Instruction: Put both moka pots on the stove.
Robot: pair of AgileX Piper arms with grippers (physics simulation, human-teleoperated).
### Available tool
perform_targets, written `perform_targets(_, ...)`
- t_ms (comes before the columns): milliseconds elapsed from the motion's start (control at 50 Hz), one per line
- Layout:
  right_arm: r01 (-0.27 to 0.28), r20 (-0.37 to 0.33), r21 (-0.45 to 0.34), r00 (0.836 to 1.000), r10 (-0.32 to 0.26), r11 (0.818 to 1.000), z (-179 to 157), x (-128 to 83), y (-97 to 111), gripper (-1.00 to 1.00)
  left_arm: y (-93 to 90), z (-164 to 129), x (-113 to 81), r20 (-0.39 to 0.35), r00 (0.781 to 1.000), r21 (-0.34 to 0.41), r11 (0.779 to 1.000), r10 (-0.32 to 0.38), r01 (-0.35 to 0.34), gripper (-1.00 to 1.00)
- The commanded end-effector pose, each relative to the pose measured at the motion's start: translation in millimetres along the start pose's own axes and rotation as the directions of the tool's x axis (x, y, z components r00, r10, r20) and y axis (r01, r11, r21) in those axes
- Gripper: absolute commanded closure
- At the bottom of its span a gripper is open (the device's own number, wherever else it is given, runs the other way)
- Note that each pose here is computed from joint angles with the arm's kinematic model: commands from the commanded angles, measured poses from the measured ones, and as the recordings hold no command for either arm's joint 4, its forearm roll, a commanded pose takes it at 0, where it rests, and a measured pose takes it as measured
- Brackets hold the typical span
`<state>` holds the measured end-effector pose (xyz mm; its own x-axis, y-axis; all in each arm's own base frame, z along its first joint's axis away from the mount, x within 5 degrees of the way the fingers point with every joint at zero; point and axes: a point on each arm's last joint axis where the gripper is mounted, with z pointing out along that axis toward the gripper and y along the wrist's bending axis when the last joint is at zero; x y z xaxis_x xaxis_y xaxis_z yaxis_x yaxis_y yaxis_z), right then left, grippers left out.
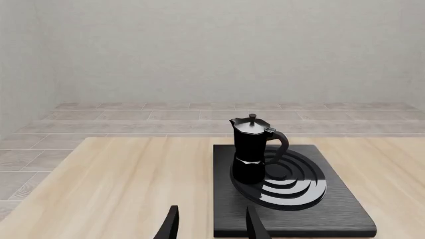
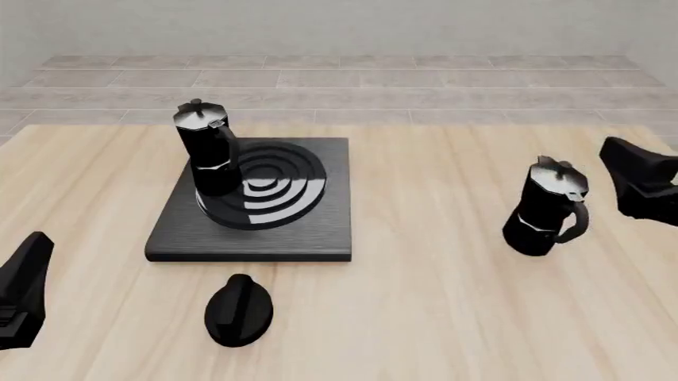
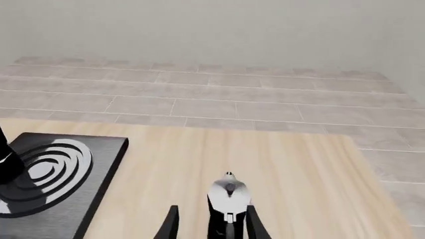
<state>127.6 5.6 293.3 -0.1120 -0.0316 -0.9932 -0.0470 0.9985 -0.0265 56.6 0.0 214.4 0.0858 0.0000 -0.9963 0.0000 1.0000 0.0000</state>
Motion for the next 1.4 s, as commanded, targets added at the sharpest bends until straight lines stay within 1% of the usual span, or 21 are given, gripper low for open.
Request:
perform_targets(20,0.002,-0.083,0.056,0.997,0.003,0.998,-5,24,-7,-1.00,0.0,0,0.0,0.000,1.000,0.000,1.000,0.000,0.000,-1.00)
perform_targets(40,-0.010,-0.094,0.057,0.995,0.015,0.998,-6,26,-6,-1.00,0.0,0,0.0,0.000,1.000,0.000,1.000,0.000,0.000,-1.00)
perform_targets(80,-0.003,-0.095,0.066,0.995,0.010,0.998,-9,28,-7,-1.00,0.0,0,0.0,0.000,1.000,0.000,1.000,0.000,0.000,-1.00)
perform_targets(100,-0.020,-0.107,0.077,0.994,0.028,0.997,-9,30,-8,-1.00,0.0,0,0.0,0.000,1.000,0.000,1.000,0.000,0.000,-1.00)
perform_targets(120,-0.012,-0.107,0.079,0.994,0.020,0.997,-10,32,-9,-1.00,0.0,0,0.0,0.000,1.000,0.000,1.000,0.000,0.000,-1.00)
perform_targets(200,-0.022,-0.137,0.099,0.990,0.036,0.995,-11,41,-10,-1.00,0.0,0,0.0,0.000,1.000,0.000,1.000,0.000,0.000,-1.00)
perform_targets(340,-0.034,-0.148,0.105,0.988,0.050,0.994,-11,43,-11,-1.00,0.0,0,0.0,0.000,1.000,0.000,1.000,0.000,0.000,-1.00)
perform_targets(440,-0.060,-0.179,0.117,0.981,0.080,0.991,-4,53,-12,-1.00,0.0,0,0.0,0.000,1.000,0.000,1.000,0.000,0.000,-1.00)
perform_targets(520,-0.062,-0.187,0.112,0.979,0.082,0.992,-4,57,-11,-1.00,0.0,0,0.0,0.000,1.000,0.000,1.000,0.000,0.000,-1.00)
perform_targets(560,-0.068,-0.196,0.120,0.976,0.090,0.990,-2,60,-12,-1.00,0.0,0,0.0,0.000,1.000,0.000,1.000,0.000,0.000,-1.00)
perform_targets(640,-0.056,-0.184,0.119,0.980,0.077,0.991,3,59,-13,-1.00,0.0,0,0.0,0.000,1.000,0.000,1.000,0.000,0.000,-1.00)
perform_targets(720,-0.059,-0.192,0.115,0.978,0.080,0.992,9,63,-13,-1.00,0.0,0,0.0,0.000,1.000,0.000,1.000,0.000,0.000,-1.00)
perform_targets(740,-0.067,-0.194,0.117,0.977,0.089,0.991,12,63,-13,-1.00,0.0,0,0.0,0.000,1.000,0.000,1.000,0.000,0.000,-1.00)
perform_targets(760,-0.068,-0.203,0.115,0.975,0.090,0.991,16,68,-13,-1.00,0.0,0,0.0,0.000,1.000,0.000,1.000,0.000,0.000,-1.00)
perform_targets(840,-0.068,-0.213,0.117,0.973,0.092,0.991,22,73,-14,-1.00,0.0,0,0.0,0.000,1.000,0.000,1.000,0.000,0.000,-1.00)
perform_targets(880,-0.079,-0.235,0.127,0.966,0.107,0.989,28,80,-15,-1.00,0.0,0,0.0,0.000,1.000,0.000,1.000,0.000,0.000,-1.00)
perform_targets(920,-0.062,-0.227,0.121,0.970,0.089,0.991,27,80,-15,-1.00,0.0,0,0.0,0.000,1.000,0.000,1.000,0.000,0.000,-1.00)
perform_targets(1040,-0.043,-0.220,0.129,0.973,0.071,0.991,32,84,-17,-1.00,0.0,0,0.0,0.000,1.000,0.000,1.000,0.000,0.000,-1.00)
perform_targets(1180,-0.029,-0.214,0.132,0.975,0.057,0.991,39,86,-19,-1.00,0.0,0,0.0,0.000,1.000,0.000,1.000,0.000,0.000,-1.00)
perform_targets(1280,-0.019,-0.200,0.129,0.979,0.045,0.991,44,82,-20,-1.00,0.0,0,0.0,0.000,1.000,0.000,1.000,0.000,0.000,-1.00)
perform_targets(1400,-0.004,-0.192,0.114,0.981,0.026,0.993,51,83,-19,-1.00,0.0,0,0.0,0.000,1.000,0.000,1.000,0.000,0.000,-1.00)
